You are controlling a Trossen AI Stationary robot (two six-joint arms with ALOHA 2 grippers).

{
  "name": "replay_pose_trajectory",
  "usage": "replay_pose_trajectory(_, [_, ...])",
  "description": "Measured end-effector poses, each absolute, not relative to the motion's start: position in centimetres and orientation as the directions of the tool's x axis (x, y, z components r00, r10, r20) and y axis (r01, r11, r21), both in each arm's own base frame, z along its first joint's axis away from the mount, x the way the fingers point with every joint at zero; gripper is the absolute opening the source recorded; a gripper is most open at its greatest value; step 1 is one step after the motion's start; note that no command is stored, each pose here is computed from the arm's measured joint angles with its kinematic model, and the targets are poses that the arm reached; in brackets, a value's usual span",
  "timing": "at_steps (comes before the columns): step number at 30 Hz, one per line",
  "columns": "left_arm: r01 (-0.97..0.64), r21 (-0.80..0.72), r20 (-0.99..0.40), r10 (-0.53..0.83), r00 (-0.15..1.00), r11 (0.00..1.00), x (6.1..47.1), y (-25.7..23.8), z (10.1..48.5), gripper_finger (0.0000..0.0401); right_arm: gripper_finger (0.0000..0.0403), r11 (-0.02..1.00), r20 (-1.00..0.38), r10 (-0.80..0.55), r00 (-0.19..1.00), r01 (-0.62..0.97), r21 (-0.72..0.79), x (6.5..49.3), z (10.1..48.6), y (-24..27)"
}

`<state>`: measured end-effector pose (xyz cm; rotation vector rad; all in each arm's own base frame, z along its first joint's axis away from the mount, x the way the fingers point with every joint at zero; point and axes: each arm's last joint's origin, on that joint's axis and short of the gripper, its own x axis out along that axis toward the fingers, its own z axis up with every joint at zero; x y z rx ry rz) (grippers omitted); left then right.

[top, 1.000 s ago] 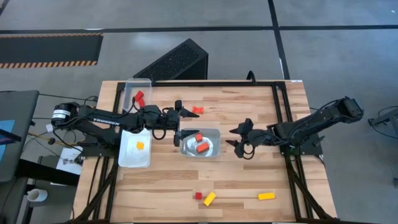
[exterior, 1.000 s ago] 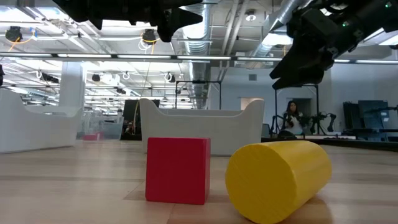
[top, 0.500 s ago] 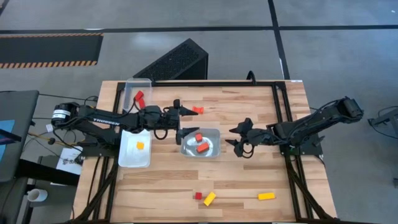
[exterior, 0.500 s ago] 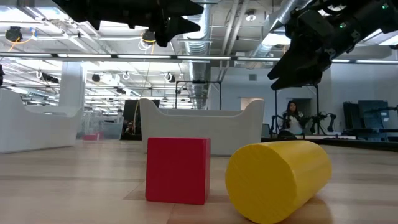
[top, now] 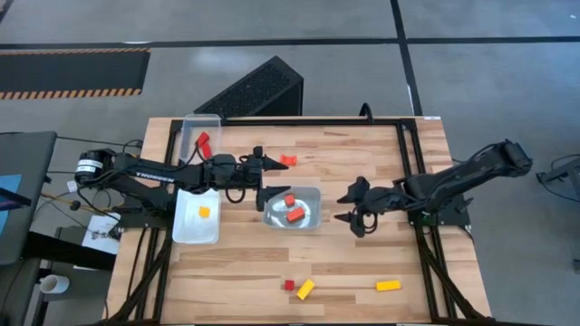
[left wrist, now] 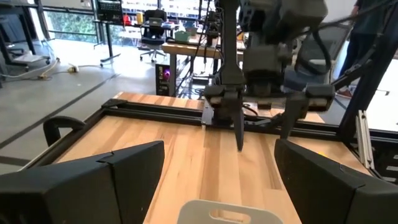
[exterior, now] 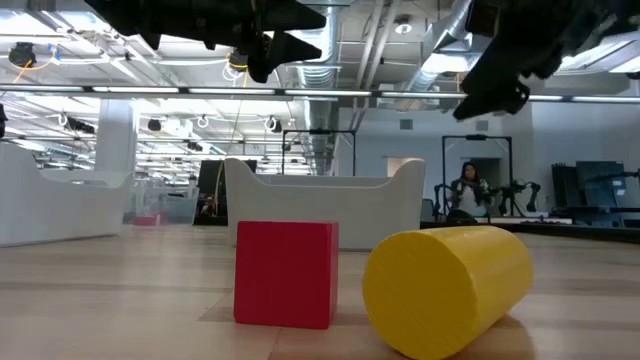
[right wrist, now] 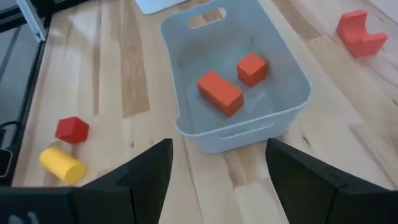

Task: Sort & place blocks by color
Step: Put the right yellow wooden block into the white bin

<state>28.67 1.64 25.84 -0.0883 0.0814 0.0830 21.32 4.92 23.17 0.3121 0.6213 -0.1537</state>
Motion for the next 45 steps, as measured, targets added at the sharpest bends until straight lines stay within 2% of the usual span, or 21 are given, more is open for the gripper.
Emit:
replay_pose_trajectory(8, [-0.084,-0.076,-0.083,0.078,0.994,0.994,28.7,1.6,25.9,0.0293,0.0281,0.952,-0.661,-0.036,0.75,0.226,0.205,20.8,24.3,5.6])
replay_pose_trajectory(15, [-0.122,0.017,-0.01,0.123,0.992,0.992,28.4,2.7,26.8,0.0293,0.0281,0.932,-0.691,0.003,0.723,0.248,0.264,20.2,24.0,6.9])
replay_pose_trajectory(19, [-0.143,0.013,0.032,0.143,0.989,0.99,28.0,3.8,27.5,0.0293,0.0281,0.918,-0.709,0.033,0.704,0.259,0.3,19.6,23.8,7.9])
replay_pose_trajectory(28, [-0.178,-0.004,0.035,0.178,0.983,0.984,27.9,4.9,27.5,0.0293,0.0281,0.913,-0.729,0.039,0.683,0.272,0.304,19.2,23.6,8.4])
replay_pose_trajectory(33, [-0.171,-0.028,0.01,0.172,0.985,0.985,27.9,4.8,27.3,0.0293,0.0281,0.922,-0.73,0.026,0.683,0.267,0.282,19.3,23.6,8.0])
replay_pose_trajectory(39, [-0.187,-0.007,-0.114,0.185,0.976,0.982,27.4,4.3,26.5,0.0293,0.0281,0.935,-0.735,-0.001,0.679,0.262,0.24,19.7,23.6,7.1])
replay_pose_trajectory(42, [-0.245,-0.012,-0.126,0.242,0.962,0.969,26.5,4.1,27.2,0.0293,0.0281,0.932,-0.748,0.001,0.663,0.27,0.241,19.7,23.5,6.7])
replay_pose_trajectory(45, [-0.239,-0.014,-0.116,0.236,0.965,0.971,26.0,3.7,27.7,0.0293,0.0281,0.93,-0.758,0.016,0.652,0.268,0.25,19.7,23.4,6.5])
